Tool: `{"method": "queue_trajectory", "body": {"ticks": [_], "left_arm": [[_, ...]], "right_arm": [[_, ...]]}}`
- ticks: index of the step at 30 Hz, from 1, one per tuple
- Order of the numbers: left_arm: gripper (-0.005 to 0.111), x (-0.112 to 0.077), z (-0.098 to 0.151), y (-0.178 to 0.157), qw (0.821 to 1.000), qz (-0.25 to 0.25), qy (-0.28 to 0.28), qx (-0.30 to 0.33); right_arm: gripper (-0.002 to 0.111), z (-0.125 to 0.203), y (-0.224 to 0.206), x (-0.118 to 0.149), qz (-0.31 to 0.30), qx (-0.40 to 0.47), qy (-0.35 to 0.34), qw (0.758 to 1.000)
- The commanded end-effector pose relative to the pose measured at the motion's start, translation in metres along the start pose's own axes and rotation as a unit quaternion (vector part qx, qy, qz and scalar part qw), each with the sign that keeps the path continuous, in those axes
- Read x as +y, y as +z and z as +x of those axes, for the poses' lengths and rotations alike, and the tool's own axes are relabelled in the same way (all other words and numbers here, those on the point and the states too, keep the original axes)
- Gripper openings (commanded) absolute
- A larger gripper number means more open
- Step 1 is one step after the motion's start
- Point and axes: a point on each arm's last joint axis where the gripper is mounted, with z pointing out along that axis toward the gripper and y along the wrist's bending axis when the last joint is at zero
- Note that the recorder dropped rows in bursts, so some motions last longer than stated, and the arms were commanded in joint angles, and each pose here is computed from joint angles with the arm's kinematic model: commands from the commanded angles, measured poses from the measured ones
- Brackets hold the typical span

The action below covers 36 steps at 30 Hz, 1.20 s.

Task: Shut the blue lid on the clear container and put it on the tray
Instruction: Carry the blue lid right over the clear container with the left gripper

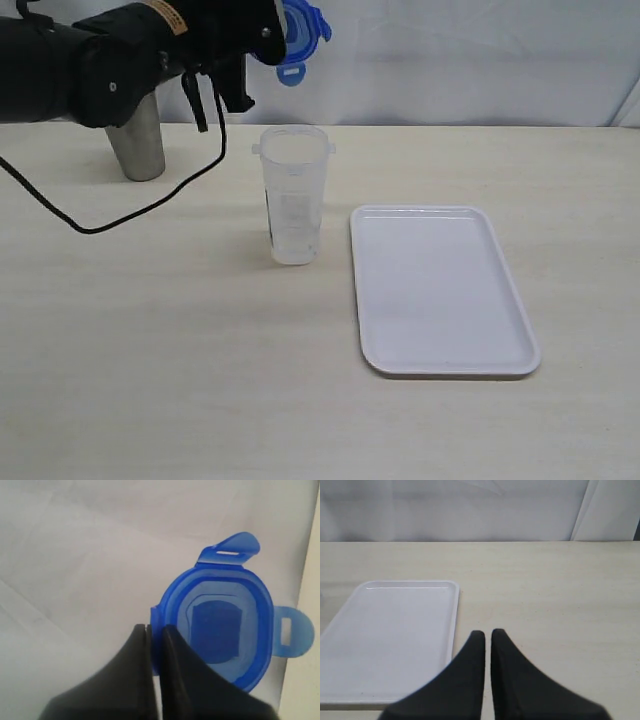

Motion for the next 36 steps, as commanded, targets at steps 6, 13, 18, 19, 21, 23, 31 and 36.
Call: {"method": "queue_trajectory", "body": {"ticks": [6,13,18,19,21,23,31,36], "left_arm": [[0.000,-0.022,-0.017,-0.007,0.997,0.011,0.079,-0.022],[0.000,-0.018,-0.021,-0.007,0.997,-0.015,0.073,-0.025],[0.000,-0.023,-0.026,-0.008,0.997,0.000,0.076,-0.029],[0.000,-0.023,-0.028,-0.008,0.997,-0.001,0.076,-0.032],[0.000,-0.024,-0.032,-0.008,0.996,-0.001,0.078,-0.037],[0.000,-0.027,-0.035,-0.009,0.996,0.008,0.080,-0.040],[0.000,-0.034,-0.034,-0.009,0.995,0.046,0.081,-0.034],[0.000,-0.033,-0.036,-0.009,0.995,0.037,0.081,-0.037]], "right_arm": [[0.004,0.000,0.000,0.000,0.003,-0.004,0.001,1.000],[0.004,0.000,0.000,0.000,0.003,-0.004,0.001,1.000],[0.004,0.000,0.000,0.000,0.003,-0.004,0.001,1.000],[0.004,0.000,0.000,0.000,0.003,-0.004,0.001,1.000],[0.004,0.000,0.000,0.000,0.003,-0.004,0.001,1.000],[0.004,0.000,0.000,0.000,0.003,-0.004,0.001,1.000],[0.004,0.000,0.000,0.000,0.003,-0.004,0.001,1.000],[0.004,0.000,0.000,0.000,0.003,-0.004,0.001,1.000]]}}
